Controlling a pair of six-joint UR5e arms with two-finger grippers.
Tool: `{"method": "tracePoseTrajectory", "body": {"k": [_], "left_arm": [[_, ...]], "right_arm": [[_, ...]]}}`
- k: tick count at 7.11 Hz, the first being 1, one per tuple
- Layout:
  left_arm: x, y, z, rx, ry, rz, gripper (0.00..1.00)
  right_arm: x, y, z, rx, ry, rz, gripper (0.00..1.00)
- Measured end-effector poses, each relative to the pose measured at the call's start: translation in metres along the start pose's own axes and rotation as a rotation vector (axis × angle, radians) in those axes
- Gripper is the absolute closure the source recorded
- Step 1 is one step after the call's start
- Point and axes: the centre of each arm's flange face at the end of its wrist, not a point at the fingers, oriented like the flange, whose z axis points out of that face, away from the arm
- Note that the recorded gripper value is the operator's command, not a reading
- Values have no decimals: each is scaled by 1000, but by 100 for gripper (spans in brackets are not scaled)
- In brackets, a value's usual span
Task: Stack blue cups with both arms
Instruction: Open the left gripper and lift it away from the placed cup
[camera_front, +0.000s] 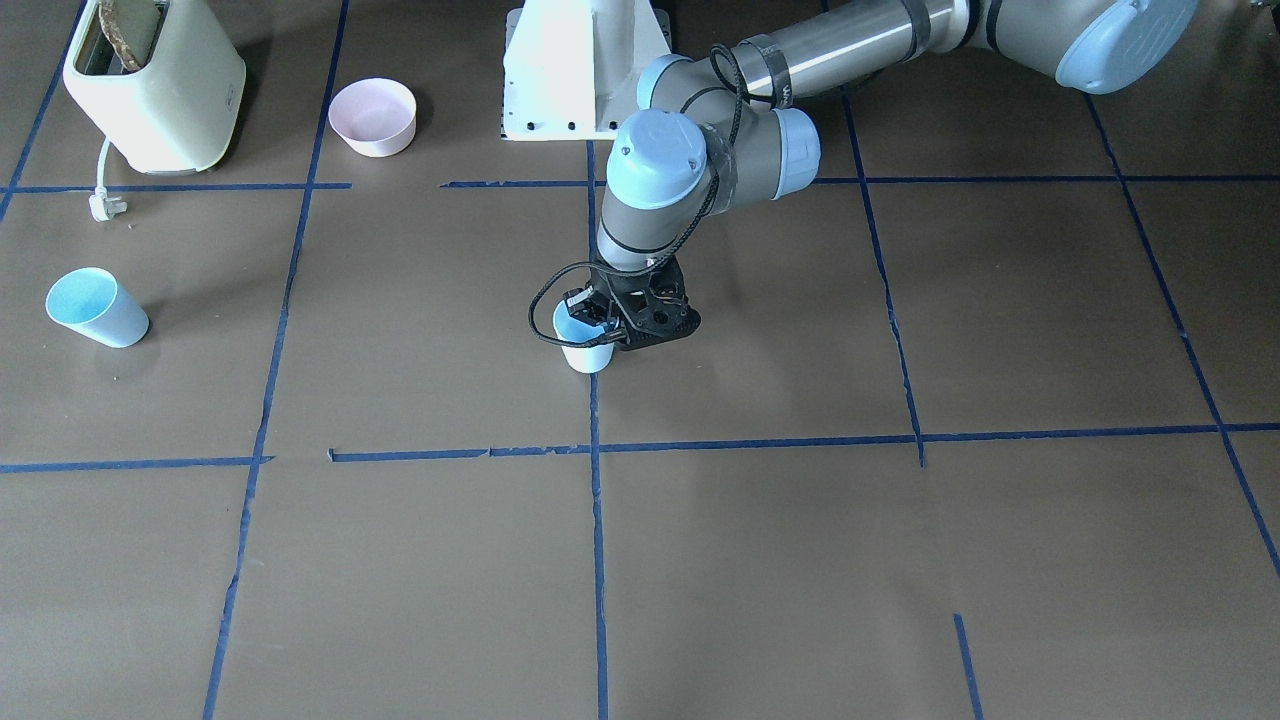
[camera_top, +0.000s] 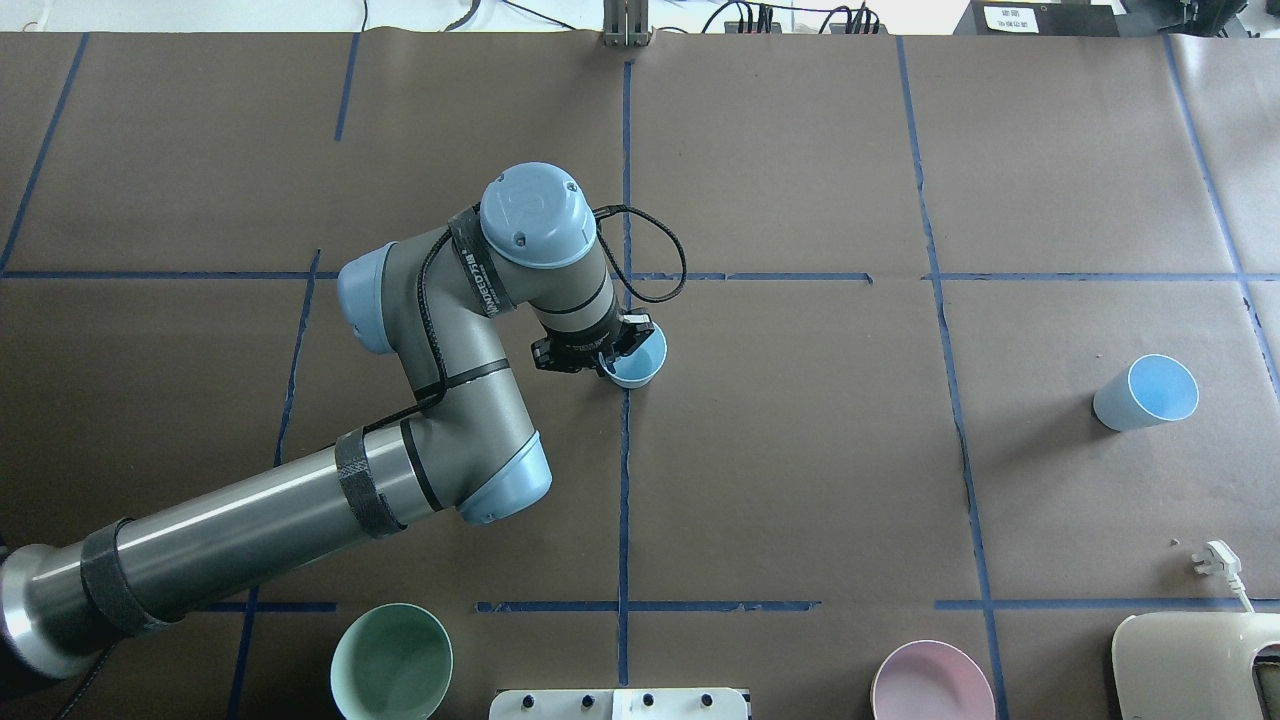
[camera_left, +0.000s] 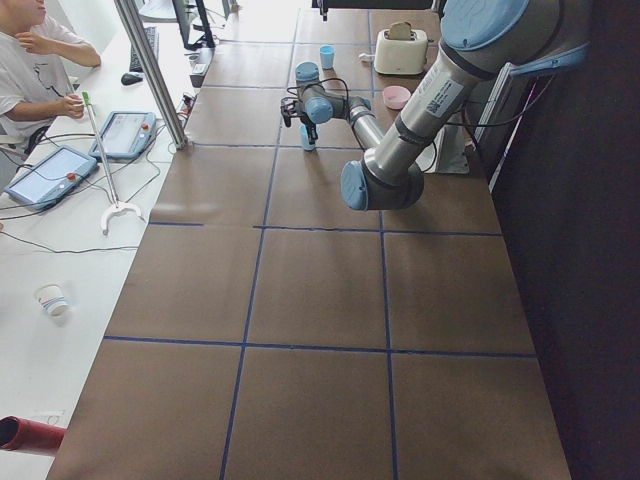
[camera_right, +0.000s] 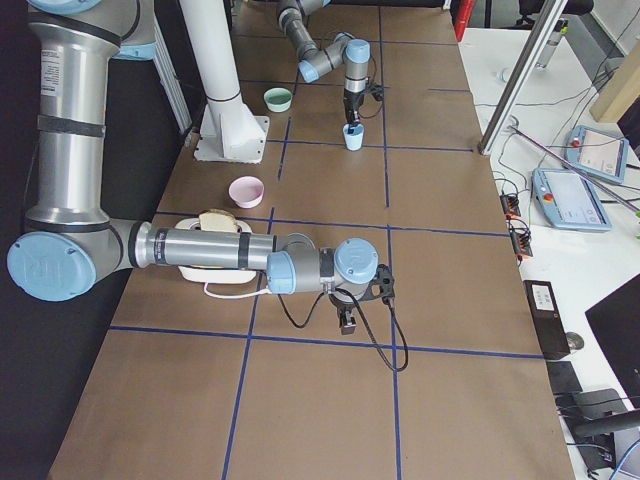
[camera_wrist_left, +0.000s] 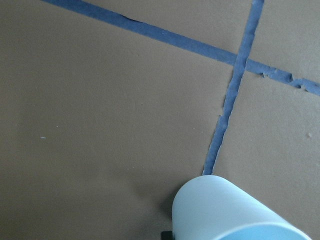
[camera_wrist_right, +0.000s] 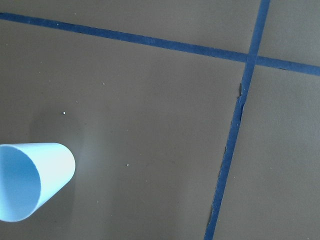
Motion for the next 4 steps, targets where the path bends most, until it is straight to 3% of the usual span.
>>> {"method": "tracePoseTrajectory", "body": {"k": [2, 4], "left_arm": [[-5, -6, -12, 2, 12, 1, 1], [-51, -16, -56, -13, 68, 14, 1]], "right_arm": [[-35, -13, -13, 26, -1, 54, 0], [-97, -24, -17, 30, -14, 114, 0]]}}
